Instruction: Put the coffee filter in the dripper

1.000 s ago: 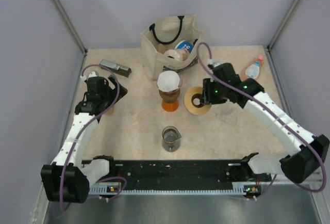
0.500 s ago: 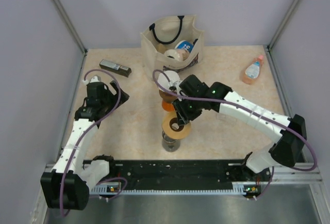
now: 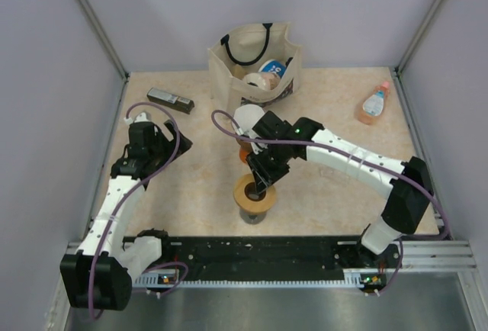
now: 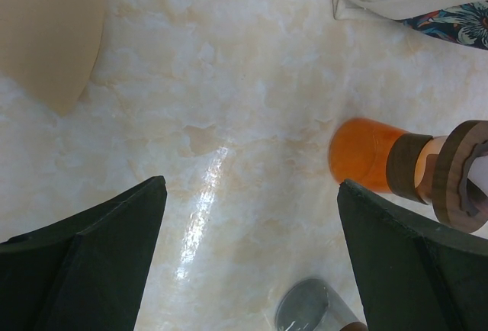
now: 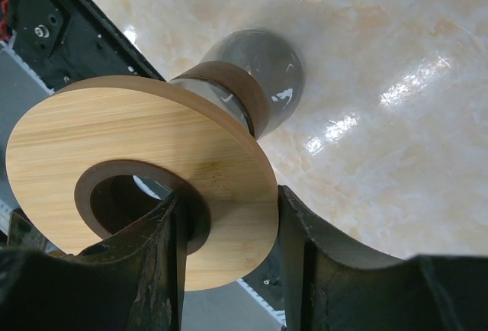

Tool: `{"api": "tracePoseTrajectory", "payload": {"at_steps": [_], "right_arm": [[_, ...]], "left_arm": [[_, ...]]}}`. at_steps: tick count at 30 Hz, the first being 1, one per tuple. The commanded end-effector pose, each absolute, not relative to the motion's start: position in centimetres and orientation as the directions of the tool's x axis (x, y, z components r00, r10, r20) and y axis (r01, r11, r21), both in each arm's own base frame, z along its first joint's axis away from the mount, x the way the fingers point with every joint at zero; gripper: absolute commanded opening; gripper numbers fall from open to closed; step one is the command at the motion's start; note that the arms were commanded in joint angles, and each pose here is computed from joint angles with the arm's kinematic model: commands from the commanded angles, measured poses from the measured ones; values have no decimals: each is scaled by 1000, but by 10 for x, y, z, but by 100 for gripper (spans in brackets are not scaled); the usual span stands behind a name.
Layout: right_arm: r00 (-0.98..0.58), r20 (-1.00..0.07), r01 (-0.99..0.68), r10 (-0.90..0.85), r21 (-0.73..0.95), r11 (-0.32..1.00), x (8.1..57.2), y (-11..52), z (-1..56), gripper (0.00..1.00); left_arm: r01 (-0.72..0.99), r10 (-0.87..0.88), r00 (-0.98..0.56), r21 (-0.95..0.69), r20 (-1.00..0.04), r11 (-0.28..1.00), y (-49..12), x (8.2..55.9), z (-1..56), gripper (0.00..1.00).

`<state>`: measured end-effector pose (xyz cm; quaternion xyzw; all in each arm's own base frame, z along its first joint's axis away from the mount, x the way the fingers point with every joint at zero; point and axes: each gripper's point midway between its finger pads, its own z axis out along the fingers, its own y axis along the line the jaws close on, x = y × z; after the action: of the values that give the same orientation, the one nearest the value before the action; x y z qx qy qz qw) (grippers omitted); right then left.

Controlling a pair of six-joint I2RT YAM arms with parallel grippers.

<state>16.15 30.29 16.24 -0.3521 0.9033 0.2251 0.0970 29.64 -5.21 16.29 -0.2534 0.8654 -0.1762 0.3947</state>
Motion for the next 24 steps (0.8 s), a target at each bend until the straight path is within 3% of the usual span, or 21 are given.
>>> {"api": "tracePoseTrajectory", "payload": {"at_steps": [1, 11, 18, 24], "right_arm": [[-725, -360, -687, -587, 321, 652, 169, 312, 172, 11], [-728, -339, -681, -596, 267, 682, 174, 315, 154, 23], [-735, -330, -673, -592, 249, 697, 175, 314, 147, 45], [-723, -354, -687, -594, 271, 674, 171, 319, 155, 56]], "left_arm": [[-267, -566, -541, -512, -622, 817, -52, 301, 169, 99], [-282, -566, -548, -501, -615, 818, -51, 302, 165, 99], [-285, -564, -547, -496, -618, 820, -50, 302, 164, 99], [-291, -565, -541, -491, -623, 821, -48, 301, 164, 99]]}}
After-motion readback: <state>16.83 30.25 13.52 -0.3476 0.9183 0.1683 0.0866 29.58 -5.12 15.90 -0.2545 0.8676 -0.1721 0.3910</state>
